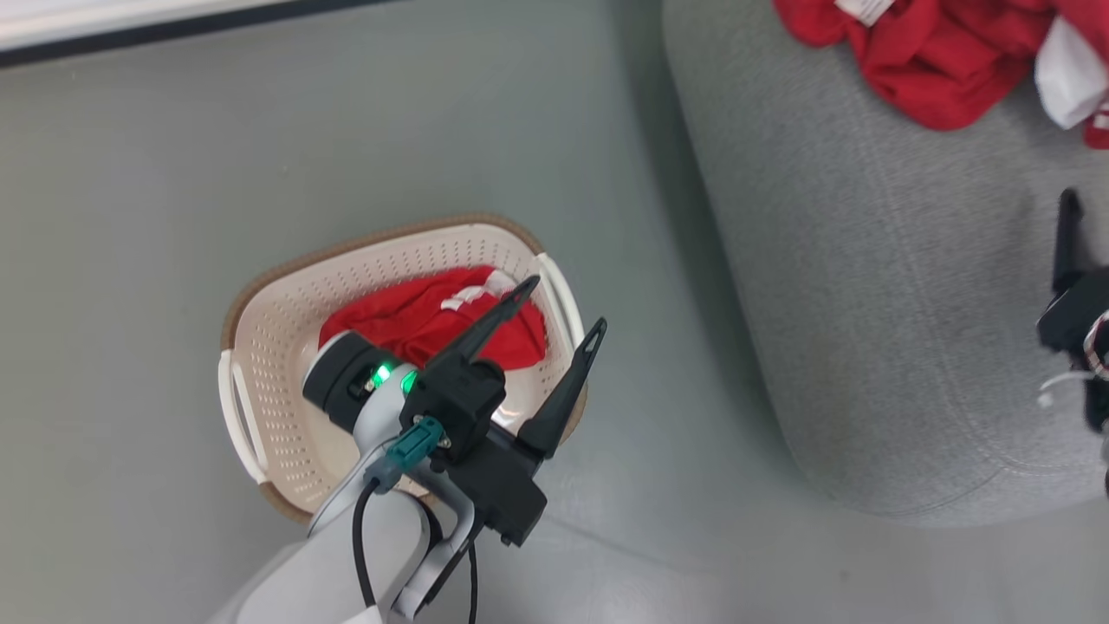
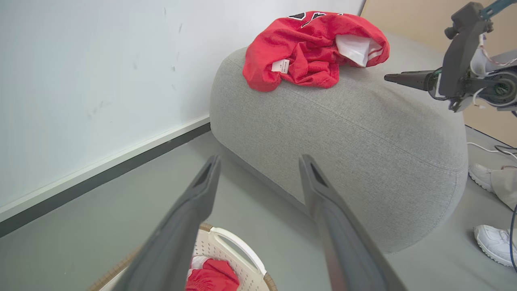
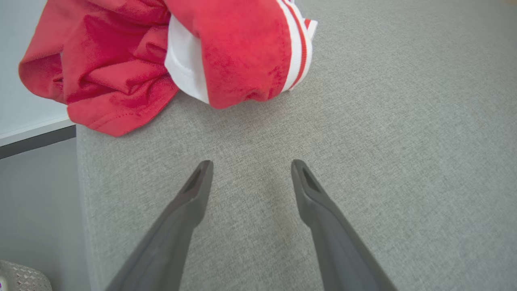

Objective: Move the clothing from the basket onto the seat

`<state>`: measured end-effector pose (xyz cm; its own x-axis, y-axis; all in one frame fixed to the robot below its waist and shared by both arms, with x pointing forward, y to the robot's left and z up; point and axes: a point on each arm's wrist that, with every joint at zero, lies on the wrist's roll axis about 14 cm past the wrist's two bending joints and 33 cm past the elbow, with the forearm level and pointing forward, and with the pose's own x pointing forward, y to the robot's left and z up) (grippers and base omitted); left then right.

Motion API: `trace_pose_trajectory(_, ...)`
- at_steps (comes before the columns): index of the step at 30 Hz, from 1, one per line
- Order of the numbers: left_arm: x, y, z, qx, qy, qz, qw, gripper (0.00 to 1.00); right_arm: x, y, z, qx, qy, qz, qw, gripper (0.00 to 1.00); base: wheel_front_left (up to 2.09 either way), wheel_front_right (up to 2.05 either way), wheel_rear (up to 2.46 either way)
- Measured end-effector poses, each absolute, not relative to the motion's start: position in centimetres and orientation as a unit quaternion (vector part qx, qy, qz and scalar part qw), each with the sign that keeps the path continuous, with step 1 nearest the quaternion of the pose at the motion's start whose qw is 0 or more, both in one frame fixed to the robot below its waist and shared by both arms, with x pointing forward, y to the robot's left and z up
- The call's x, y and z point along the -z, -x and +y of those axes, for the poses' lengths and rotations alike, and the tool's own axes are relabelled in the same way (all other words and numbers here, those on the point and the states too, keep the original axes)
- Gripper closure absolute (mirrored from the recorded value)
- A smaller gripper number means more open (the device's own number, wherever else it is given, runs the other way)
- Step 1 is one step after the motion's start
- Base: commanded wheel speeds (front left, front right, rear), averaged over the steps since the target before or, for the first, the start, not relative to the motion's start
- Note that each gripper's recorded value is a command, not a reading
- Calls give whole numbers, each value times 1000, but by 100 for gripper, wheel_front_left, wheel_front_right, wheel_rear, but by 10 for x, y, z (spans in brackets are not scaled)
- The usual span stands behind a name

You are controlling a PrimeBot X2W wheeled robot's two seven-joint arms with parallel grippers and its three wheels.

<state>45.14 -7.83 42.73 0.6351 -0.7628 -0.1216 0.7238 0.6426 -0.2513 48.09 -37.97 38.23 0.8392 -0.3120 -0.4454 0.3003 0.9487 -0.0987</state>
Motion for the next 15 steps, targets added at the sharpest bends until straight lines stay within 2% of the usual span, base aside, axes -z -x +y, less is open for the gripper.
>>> trace_pose_trajectory(7,-437,-440,-82,415,94,104,899,0,-393,-460,-373,144,19,224,964,0,0,0,0)
trace_pose_trajectory(15,-457,-440,-77,391,103,86,910,0,-438,-466,-361,110,40,165,979,0,0,0,0)
